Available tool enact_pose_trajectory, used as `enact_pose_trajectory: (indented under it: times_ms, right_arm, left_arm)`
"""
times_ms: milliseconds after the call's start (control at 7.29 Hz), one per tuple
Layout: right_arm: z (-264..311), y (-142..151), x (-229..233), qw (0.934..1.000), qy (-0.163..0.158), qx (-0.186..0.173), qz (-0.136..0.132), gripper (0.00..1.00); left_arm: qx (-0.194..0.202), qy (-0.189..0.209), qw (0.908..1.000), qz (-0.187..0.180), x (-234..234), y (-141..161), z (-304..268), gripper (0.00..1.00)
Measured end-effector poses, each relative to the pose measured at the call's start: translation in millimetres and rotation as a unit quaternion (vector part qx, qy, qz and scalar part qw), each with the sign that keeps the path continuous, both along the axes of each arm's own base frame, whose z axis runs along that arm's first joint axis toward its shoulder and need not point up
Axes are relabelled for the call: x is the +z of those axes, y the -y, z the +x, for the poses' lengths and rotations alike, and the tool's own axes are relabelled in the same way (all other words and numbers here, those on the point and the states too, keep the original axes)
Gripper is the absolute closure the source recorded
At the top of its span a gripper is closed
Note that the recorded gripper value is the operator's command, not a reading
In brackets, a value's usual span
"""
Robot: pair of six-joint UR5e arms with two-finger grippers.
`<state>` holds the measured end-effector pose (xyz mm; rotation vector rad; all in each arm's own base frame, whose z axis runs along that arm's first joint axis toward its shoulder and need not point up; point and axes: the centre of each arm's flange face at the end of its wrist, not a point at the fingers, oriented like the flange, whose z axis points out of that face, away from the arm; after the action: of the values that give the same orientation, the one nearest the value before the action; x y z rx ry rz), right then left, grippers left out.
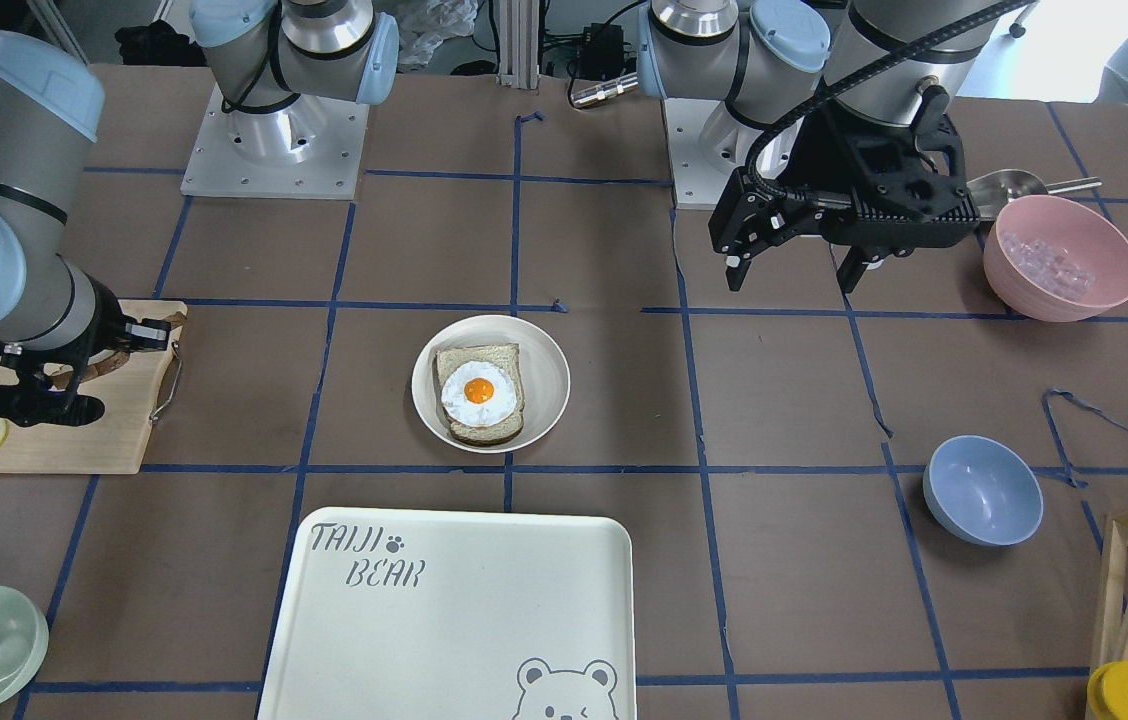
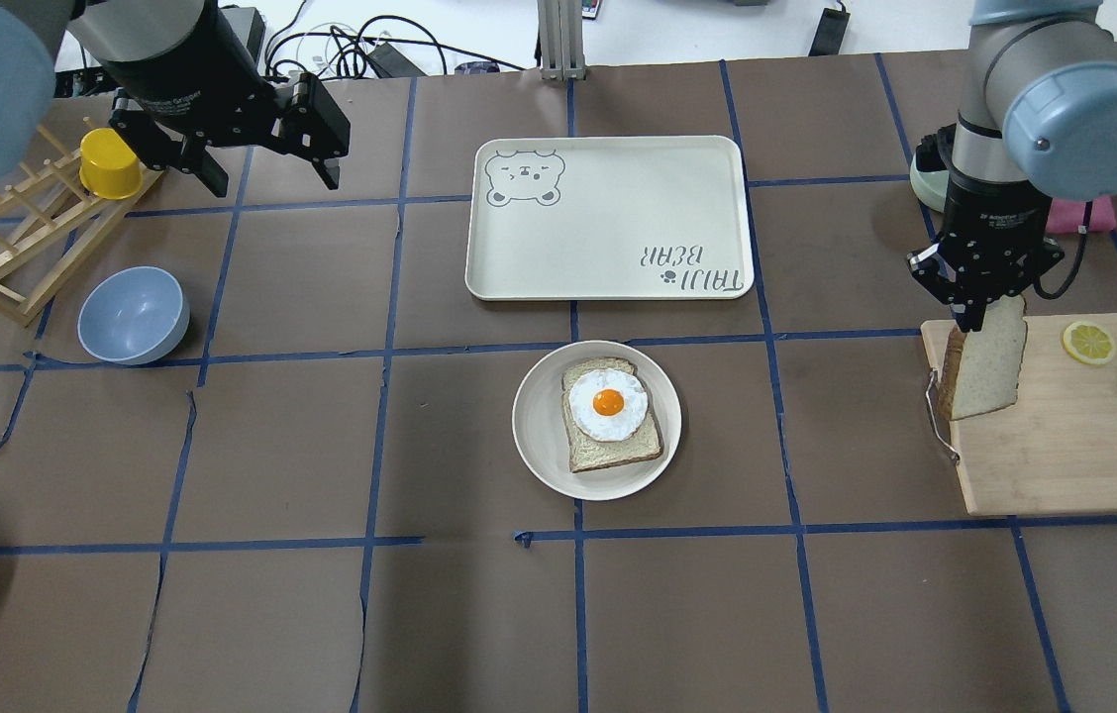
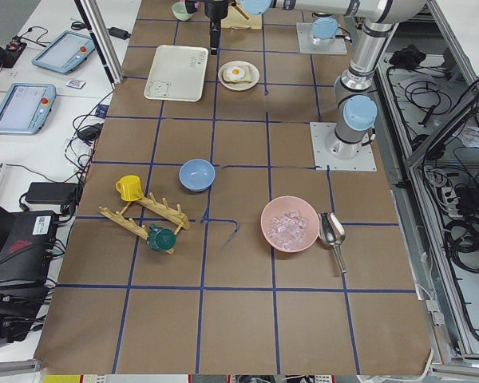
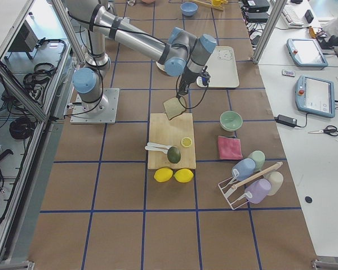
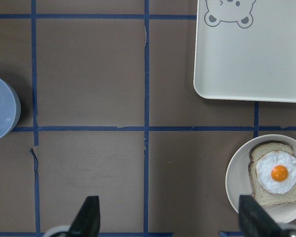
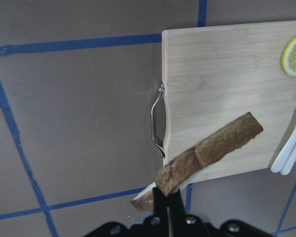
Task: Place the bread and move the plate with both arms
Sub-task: 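Lift the bread and carry it with the right gripper to the plate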
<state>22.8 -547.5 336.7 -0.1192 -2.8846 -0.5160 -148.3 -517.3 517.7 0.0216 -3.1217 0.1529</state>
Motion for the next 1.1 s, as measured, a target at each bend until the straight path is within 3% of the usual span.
enact_pose_trajectory:
  times_ms: [411,686,1097]
  right_arm:
    - [72.2,0.7,44.7,0.9987,-0.001,-0.051,-0.007,1.0]
    - [141.9,-9.4,42.4,0.9954,0.007,-0.095,-0.011,1.0]
    - [250.0,-35.5,21.9,0.9943,-0.002,-0.103,-0.026,1.0]
  left_arm:
    - [0.0,-0.002,1.0,0.001,-1.6,0.9,-1.1,0.0]
    - [0.001,-0.003,1.0,0.0,-2.8,2.2,-1.7,0.0]
    - [0.001,-0.002,1.0,0.0,-3.3,2.3,-1.6,0.0]
